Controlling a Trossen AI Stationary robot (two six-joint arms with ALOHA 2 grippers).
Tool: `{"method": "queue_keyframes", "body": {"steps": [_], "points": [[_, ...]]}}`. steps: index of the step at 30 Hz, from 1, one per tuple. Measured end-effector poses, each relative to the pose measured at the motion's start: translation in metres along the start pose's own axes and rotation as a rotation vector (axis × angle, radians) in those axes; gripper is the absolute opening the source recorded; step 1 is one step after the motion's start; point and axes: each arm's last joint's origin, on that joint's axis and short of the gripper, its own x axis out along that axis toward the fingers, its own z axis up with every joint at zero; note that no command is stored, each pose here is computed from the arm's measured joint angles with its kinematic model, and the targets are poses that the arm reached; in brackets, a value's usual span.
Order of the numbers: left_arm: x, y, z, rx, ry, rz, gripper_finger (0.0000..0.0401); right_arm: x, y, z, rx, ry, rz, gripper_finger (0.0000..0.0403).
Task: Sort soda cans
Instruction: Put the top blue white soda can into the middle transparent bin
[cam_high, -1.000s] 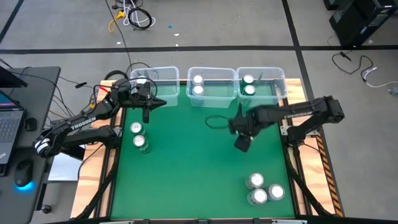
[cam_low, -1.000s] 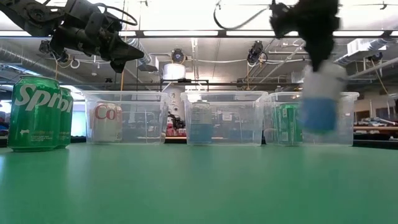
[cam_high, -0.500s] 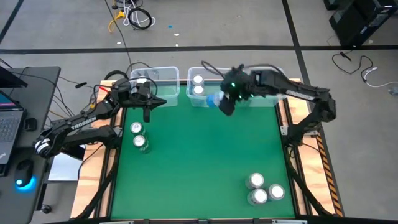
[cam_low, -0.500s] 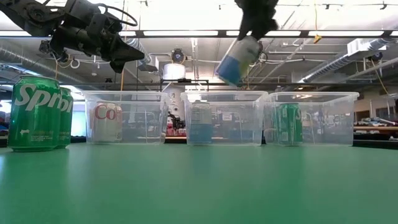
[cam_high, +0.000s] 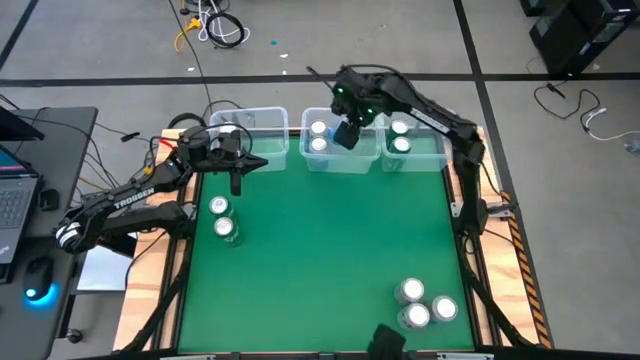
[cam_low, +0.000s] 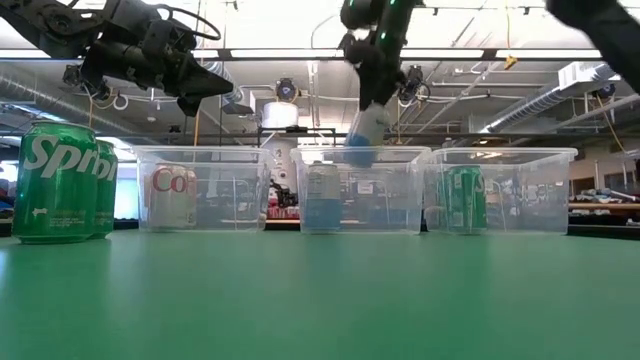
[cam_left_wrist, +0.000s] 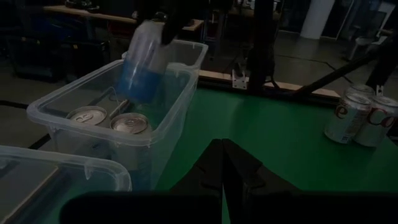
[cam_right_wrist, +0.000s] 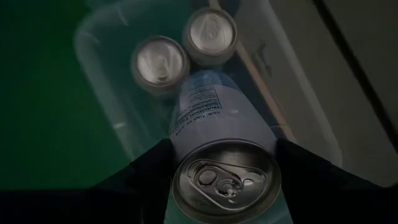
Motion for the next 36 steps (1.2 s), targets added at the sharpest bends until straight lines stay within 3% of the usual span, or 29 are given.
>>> {"method": "queue_keyframes", "body": {"steps": [9, 21, 27, 36], "points": [[0.000, 0.000, 0.000, -0.001, 0.001, 0.000, 0.0004, 0.069, -0.025, 0.011, 0.045, 0.126, 0.001, 0.0236], [0.000, 0.000, 0.000, -0.002, 0.004, 0.000, 0.0004, 0.122, -0.028, 0.015, 0.052, 0.192, -0.016, 0.0236], [0.000, 0.000, -0.001, -0.006, 0.009, 0.000, 0.0004, 0.131, -0.027, 0.017, 0.052, 0.174, -0.025, 0.0239], [0.000, 0.000, -0.002, -0.013, 0.019, 0.000, 0.0004, 0.132, -0.027, 0.025, 0.030, 0.091, -0.088, 0.0298]]}}
